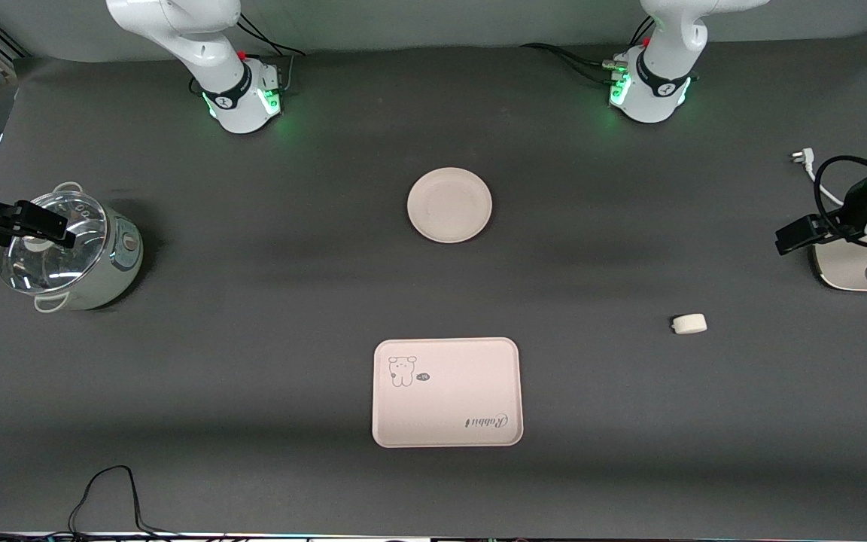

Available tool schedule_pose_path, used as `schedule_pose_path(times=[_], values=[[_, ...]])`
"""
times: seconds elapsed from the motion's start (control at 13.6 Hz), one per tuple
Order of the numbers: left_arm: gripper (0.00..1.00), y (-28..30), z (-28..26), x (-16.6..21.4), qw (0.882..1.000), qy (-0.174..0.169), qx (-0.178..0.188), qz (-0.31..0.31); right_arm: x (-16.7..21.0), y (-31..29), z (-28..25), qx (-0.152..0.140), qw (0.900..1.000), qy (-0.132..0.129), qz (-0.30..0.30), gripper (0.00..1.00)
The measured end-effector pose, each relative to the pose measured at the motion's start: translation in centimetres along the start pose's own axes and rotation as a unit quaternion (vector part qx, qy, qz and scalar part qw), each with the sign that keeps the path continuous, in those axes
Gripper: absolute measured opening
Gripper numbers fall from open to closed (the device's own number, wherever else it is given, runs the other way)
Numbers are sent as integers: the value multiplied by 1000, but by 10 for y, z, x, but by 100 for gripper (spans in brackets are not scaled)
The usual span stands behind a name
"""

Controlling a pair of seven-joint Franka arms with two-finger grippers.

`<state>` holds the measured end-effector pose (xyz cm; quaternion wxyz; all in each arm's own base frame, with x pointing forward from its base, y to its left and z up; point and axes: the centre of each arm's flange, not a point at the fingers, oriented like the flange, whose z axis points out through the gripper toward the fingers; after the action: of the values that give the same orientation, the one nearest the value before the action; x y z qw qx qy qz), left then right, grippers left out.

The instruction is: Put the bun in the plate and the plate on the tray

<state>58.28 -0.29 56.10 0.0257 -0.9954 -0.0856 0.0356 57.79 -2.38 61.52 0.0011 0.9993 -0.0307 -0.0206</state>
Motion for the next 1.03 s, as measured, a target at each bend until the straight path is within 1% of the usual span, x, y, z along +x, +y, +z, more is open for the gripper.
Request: schedule_pose_path(times=[0.29, 0.44, 0.59, 0.74, 0.81, 1.03], values=[[100, 12, 33, 6, 999, -47, 5, 10, 0, -2, 0, 1, 1000, 0, -3, 100], [100, 25, 51, 9, 998, -64, 9, 21, 0, -2, 0, 1, 1000, 0, -3, 100], [100, 32, 81, 16, 997, -74, 10, 26, 0, -2, -1, 2, 1000, 1, -3, 100], [100, 34, 111, 20, 997, -77, 10, 27, 0, -2, -1, 2, 1000, 1, -3, 100], [100, 35, 124, 21, 997, -71, 8, 27, 0, -2, -1, 2, 1000, 1, -3, 100], [100, 38, 177, 24, 999, -37, -1, 29, 0, -2, -1, 2, 1000, 1, -3, 100]])
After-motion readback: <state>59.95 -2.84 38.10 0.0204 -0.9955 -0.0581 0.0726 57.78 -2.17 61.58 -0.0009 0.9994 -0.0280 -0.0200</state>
